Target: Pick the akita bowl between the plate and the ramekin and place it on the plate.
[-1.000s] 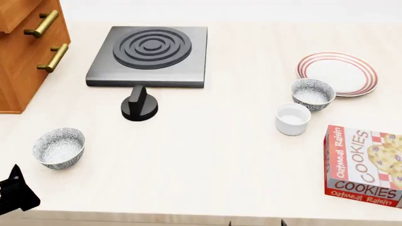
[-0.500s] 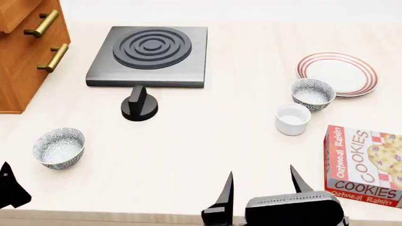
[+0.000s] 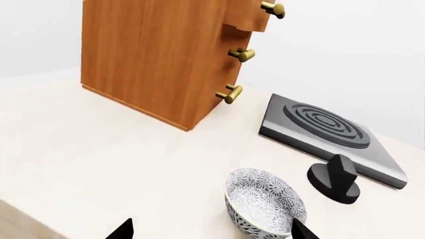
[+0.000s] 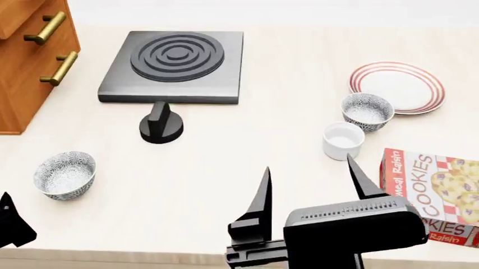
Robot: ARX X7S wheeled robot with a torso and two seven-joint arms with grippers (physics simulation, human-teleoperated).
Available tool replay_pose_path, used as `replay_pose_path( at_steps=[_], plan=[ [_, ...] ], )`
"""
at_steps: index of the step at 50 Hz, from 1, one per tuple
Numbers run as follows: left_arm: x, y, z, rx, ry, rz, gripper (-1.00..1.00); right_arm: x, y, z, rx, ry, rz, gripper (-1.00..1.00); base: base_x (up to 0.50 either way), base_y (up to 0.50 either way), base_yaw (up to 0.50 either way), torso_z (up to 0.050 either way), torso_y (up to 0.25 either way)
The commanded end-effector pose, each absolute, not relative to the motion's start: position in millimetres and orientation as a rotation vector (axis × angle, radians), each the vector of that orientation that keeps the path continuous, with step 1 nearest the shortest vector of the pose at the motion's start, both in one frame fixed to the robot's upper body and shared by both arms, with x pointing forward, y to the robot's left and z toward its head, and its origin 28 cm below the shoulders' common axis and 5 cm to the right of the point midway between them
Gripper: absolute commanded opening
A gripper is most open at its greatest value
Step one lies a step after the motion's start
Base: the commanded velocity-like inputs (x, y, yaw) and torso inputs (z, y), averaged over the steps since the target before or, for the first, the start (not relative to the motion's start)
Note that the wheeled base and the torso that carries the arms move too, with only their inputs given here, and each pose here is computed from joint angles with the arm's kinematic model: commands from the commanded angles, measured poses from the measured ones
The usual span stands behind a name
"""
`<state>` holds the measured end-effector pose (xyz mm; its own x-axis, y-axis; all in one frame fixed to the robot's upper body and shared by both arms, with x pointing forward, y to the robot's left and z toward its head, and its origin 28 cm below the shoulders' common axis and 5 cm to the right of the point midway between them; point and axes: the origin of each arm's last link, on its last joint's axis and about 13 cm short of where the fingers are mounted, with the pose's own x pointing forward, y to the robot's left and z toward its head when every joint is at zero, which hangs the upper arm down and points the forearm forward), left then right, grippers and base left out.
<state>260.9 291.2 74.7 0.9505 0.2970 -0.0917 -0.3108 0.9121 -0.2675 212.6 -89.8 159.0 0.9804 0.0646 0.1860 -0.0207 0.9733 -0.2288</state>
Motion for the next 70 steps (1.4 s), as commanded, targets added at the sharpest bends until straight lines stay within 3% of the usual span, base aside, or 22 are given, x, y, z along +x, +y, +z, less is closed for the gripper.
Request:
replay_pose_path(
  at_steps=[1, 54, 70],
  plan=[
    [261.1, 290.7, 74.0, -0.278, 0.045, 0.310, 1.00, 211.6, -89.0, 163.1, -0.218, -0.209, 0.045, 1.00, -0.05, -0.31, 0.00, 0.000, 0.000],
    [260.6, 290.5, 73.5, -0.268, 0.037, 0.307, 1.00, 212.3, -89.2, 161.5, -0.217, -0.206, 0.045, 1.00, -0.03, -0.33, 0.00, 0.000, 0.000],
    [260.4, 290.2, 73.9, -0.269, 0.037, 0.306, 1.00, 212.5, -88.3, 161.1, -0.236, -0.225, 0.058, 1.00, 0.07, -0.02, 0.00, 0.000, 0.000]
  ],
)
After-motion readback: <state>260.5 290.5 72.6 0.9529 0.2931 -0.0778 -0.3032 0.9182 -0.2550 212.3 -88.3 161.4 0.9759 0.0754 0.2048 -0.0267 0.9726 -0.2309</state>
